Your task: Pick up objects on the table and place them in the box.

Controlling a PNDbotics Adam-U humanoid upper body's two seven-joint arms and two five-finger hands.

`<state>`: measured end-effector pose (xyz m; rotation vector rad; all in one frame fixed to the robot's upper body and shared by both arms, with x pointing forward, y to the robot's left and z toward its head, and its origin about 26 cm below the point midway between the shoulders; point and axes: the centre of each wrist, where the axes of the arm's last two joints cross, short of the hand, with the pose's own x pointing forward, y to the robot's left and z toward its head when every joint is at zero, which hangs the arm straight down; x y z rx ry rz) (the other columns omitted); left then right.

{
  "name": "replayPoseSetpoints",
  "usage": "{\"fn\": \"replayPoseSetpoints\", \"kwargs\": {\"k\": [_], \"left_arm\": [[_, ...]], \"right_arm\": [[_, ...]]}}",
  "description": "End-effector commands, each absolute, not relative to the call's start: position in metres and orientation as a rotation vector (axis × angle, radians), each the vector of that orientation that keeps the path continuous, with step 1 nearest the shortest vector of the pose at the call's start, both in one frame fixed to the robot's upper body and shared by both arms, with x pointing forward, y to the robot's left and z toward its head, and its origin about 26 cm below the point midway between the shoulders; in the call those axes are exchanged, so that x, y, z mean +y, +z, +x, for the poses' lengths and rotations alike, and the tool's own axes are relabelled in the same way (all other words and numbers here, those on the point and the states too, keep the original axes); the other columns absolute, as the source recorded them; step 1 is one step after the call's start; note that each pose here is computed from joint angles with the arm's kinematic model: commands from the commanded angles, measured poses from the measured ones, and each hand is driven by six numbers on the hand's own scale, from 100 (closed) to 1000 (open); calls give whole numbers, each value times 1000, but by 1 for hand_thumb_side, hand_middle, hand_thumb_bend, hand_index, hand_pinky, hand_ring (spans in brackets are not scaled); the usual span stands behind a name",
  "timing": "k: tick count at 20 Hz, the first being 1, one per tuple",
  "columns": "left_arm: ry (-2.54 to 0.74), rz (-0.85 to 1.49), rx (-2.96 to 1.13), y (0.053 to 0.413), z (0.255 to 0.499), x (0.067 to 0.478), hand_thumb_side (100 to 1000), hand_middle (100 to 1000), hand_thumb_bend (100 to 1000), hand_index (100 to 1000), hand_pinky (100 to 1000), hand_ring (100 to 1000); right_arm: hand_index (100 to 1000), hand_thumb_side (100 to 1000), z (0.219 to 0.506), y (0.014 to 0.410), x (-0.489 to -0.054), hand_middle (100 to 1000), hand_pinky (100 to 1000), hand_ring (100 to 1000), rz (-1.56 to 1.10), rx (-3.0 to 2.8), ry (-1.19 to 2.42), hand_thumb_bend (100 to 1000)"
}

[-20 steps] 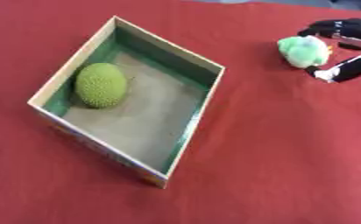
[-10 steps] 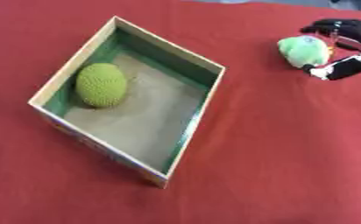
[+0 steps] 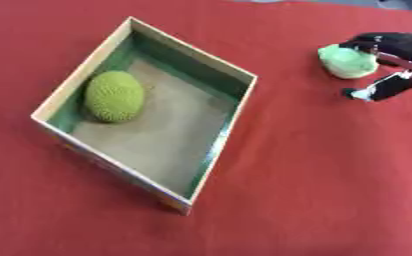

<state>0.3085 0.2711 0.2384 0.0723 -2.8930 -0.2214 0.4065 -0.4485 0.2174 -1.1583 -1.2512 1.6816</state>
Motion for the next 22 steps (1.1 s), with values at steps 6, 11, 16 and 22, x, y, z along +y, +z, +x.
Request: {"fn": "replayPoseSetpoints", "kwargs": {"k": [6, 11, 16, 22], "left_arm": [[-239, 62, -2910, 245, 305, 269, 725, 701, 117, 869, 837, 793], [-246, 60, -2908, 245, 305, 269, 725, 702, 117, 870, 837, 794], [-250, 59, -2903, 245, 305, 269, 724, 703, 117, 870, 837, 795], [-249, 57, -2897, 244, 305, 269, 722, 703, 117, 870, 835, 795]], "right_arm": [[910, 338, 408, 223, -451, 751, 888, 1000, -1139, -1352, 1576, 100], [907, 342, 407, 228, -450, 754, 881, 1000, -1104, -1336, 1592, 100], [847, 354, 407, 232, -448, 679, 839, 944, -1098, -1338, 1595, 100], [719, 305, 402, 246, -439, 516, 738, 792, -1333, -1555, 1472, 100]]}}
